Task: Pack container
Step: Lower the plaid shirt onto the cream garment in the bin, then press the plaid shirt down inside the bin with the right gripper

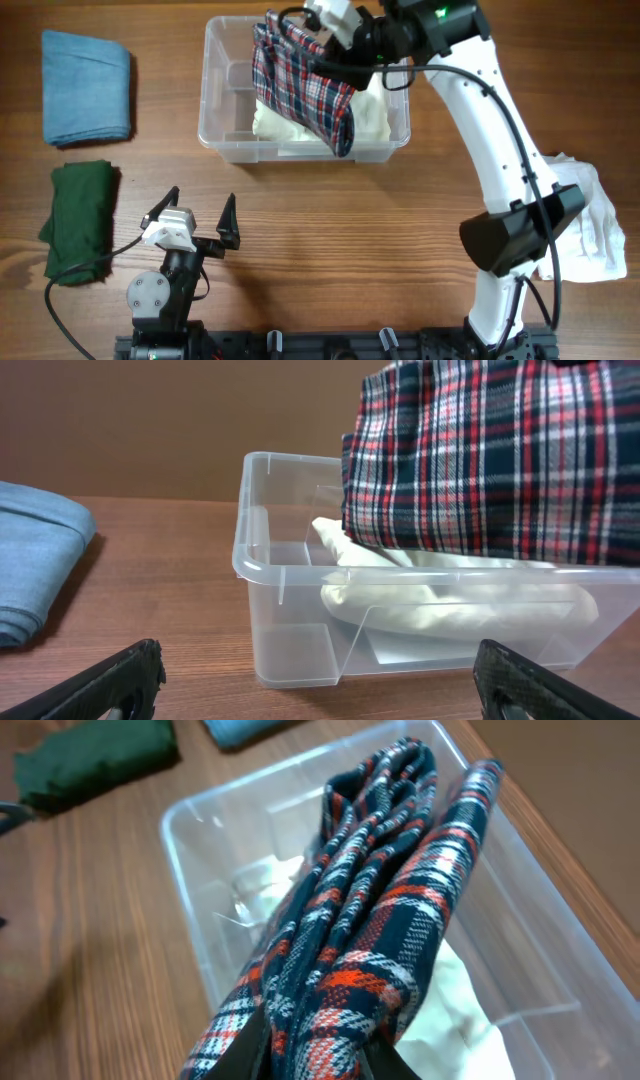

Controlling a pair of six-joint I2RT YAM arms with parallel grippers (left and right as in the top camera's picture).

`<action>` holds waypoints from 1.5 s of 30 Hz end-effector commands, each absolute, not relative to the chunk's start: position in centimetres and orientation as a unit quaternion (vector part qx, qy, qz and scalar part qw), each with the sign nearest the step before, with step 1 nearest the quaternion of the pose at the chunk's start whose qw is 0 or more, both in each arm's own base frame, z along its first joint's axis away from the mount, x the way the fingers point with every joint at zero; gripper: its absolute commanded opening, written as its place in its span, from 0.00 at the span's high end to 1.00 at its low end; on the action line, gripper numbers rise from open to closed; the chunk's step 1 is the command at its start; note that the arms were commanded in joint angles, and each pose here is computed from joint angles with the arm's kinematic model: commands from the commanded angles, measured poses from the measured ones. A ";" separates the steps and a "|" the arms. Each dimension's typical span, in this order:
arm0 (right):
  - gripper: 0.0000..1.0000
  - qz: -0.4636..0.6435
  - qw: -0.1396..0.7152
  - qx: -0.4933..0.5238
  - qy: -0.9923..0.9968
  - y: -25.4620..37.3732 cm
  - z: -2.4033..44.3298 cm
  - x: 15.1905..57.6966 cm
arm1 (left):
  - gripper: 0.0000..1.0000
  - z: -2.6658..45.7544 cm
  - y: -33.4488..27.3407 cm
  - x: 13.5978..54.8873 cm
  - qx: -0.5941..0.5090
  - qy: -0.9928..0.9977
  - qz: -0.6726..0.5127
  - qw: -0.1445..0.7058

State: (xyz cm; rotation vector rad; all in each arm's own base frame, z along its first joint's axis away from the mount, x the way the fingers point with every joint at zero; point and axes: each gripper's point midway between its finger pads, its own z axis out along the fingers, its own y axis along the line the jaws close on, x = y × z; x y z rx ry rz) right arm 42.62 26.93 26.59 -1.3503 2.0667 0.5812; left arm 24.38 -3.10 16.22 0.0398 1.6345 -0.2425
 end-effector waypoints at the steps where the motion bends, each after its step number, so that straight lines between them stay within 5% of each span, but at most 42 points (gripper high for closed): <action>1: 0.96 0.218 0.285 -0.501 0.787 26.2 24.3 44.4 | 0.00 16.0 -3.1 24.4 0.014 0.728 -0.109 0.677; 17: 0.96 0.165 0.237 -0.458 0.840 21.3 17.4 48.7 | 0.00 16.0 -3.1 24.4 0.014 0.728 -0.109 0.677; 29: 0.94 0.098 0.264 -0.436 0.855 17.9 16.7 52.1 | 0.00 16.0 -3.1 24.4 0.014 0.728 -0.109 0.677; 30: 0.91 0.098 0.266 -0.436 0.854 17.9 16.7 52.3 | 0.00 16.0 -3.1 24.4 0.014 0.728 -0.109 0.677; 32: 0.49 0.097 0.270 -0.436 0.853 17.9 16.8 52.4 | 0.00 16.0 -3.1 24.4 0.014 0.728 -0.109 0.677; 33: 0.20 0.096 0.271 -0.436 0.853 17.9 16.8 52.5 | 0.00 16.0 -3.1 24.4 0.015 0.728 -0.109 0.677; 34: 0.10 0.096 0.272 -0.436 0.853 18.0 16.9 52.5 | 0.00 16.0 -3.1 24.4 0.014 0.728 -0.109 0.677; 38: 0.01 0.091 0.282 -0.435 0.850 18.0 17.3 52.9 | 0.00 16.0 -3.1 24.4 0.014 0.728 -0.109 0.677; 45: 0.00 0.148 0.309 -0.447 0.826 20.0 20.3 51.6 | 0.00 16.0 -3.1 24.4 0.015 0.728 -0.109 0.677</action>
